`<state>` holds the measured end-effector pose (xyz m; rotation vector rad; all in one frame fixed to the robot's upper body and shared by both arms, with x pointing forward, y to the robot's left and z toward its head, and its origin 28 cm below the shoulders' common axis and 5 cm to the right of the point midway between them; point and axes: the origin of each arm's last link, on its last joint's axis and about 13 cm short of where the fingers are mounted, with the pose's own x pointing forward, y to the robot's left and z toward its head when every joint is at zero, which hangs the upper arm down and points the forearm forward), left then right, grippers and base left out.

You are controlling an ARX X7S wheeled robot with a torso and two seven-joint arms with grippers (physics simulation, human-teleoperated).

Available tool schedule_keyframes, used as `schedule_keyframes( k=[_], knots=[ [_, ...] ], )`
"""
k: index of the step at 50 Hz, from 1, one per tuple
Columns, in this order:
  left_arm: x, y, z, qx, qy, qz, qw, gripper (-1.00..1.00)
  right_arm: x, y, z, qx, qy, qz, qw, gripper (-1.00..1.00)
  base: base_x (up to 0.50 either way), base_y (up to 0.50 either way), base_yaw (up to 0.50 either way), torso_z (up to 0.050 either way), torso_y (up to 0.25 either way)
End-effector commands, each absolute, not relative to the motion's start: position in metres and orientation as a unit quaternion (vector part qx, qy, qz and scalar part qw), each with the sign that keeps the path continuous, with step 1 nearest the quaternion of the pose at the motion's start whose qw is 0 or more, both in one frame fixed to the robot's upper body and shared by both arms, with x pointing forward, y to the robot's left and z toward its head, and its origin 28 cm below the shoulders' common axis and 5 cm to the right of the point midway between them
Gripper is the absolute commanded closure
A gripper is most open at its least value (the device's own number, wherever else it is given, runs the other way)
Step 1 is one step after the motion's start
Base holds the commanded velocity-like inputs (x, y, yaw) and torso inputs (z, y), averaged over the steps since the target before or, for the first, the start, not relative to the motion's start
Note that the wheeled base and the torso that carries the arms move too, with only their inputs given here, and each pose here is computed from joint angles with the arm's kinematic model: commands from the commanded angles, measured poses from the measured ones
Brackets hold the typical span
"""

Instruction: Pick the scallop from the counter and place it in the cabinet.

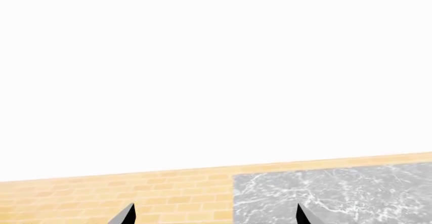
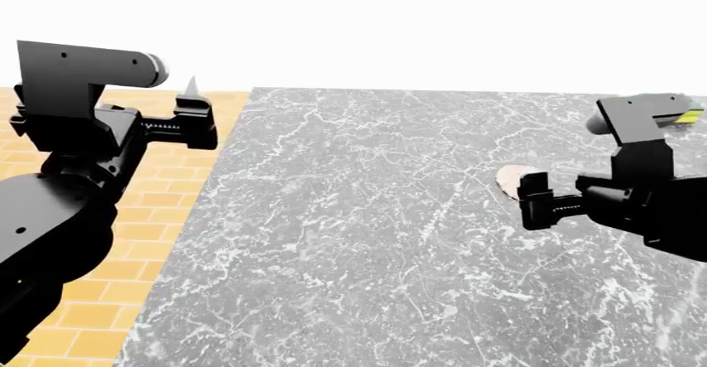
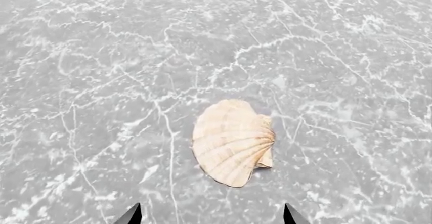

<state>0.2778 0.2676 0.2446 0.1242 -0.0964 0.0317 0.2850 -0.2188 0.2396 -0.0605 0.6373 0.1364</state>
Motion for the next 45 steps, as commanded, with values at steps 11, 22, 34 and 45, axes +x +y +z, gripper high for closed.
schedule_keyframes(
  k=[11,22,34,45],
  knots=[
    [0.281,0.271,0.241,0.064,-0.042,0.022,0.997,-1.0,0.303,-0.218,0.234,-0.046,0.323,0.066,0.943,-1.0,0.0,0.0,0.0,0.0,0.0],
    [0.283,0.272,0.24,0.064,-0.04,0.025,0.997,-1.0,0.314,-0.216,0.235,-0.051,0.321,0.069,0.943,-1.0,0.0,0.0,0.0,0.0,0.0],
    [0.283,0.273,0.238,0.065,-0.037,0.027,0.997,-1.0,0.324,-0.215,0.228,-0.051,0.327,0.07,0.941,-1.0,0.0,0.0,0.0,0.0,0.0],
    [0.284,0.273,0.237,0.066,-0.034,0.028,0.997,-1.0,0.329,-0.218,0.223,-0.051,0.329,0.059,0.941,-1.0,0.0,0.0,0.0,0.0,0.0]
  ],
)
